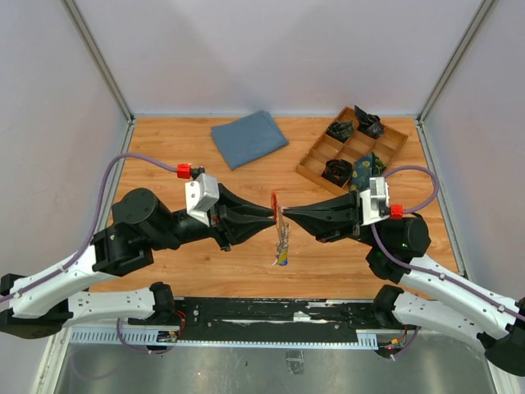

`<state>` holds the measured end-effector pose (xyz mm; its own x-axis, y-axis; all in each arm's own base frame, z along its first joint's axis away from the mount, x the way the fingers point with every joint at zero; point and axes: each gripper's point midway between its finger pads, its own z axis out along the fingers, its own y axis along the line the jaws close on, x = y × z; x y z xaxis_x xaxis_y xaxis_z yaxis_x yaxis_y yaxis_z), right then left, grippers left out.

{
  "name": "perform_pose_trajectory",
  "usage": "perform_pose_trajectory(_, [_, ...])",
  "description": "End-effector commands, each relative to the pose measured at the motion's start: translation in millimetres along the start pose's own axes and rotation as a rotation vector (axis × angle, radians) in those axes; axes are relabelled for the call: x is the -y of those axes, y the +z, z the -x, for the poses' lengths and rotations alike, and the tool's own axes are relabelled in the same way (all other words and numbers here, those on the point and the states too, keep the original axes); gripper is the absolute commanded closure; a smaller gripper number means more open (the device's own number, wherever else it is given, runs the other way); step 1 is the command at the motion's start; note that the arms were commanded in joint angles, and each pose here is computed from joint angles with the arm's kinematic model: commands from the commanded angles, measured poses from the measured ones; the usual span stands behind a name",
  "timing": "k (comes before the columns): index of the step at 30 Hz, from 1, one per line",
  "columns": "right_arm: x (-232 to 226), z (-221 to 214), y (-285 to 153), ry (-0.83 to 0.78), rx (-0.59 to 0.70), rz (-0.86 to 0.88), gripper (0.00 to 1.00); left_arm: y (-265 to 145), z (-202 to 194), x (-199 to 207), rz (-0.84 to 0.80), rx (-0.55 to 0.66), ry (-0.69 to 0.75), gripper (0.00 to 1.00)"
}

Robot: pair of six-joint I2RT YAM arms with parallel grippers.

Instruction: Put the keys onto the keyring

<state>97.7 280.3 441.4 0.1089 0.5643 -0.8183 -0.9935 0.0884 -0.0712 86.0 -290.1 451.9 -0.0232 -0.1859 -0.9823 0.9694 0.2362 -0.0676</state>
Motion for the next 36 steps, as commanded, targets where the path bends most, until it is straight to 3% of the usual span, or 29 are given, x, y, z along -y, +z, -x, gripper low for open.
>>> perform_pose_trajectory(1, [-22.1, 48.2, 5.8, -0.027, 0.181, 0.074, 1.0, 9.4, 9.0, 8.7, -0.045, 0.048, -0.01, 0.75])
perform_pose_trajectory(15, [-33.5, 44.8, 4.3, -0.051, 0.143, 0.12, 1.0, 9.2, 14.9, 6.6, -0.034, 0.086, -0.007, 0.67])
perform_pose_trajectory(27, [-34.6, 39.4, 6.1, -0.051, 0.116, 0.124, 1.0, 18.7, 8.7, 22.1, -0.13, 0.057, -0.008, 0.7])
perform_pose_trajectory(30, [-36.0, 38.6, 6.3, -0.05, 0.109, 0.13, 1.0, 20.4, 7.5, 22.1, -0.131, 0.052, -0.008, 0.75])
perform_pose_trajectory(36, [-36.4, 37.1, 4.9, -0.057, 0.097, 0.128, 1.0, 21.1, 8.2, 21.7, -0.13, 0.049, -0.002, 0.99])
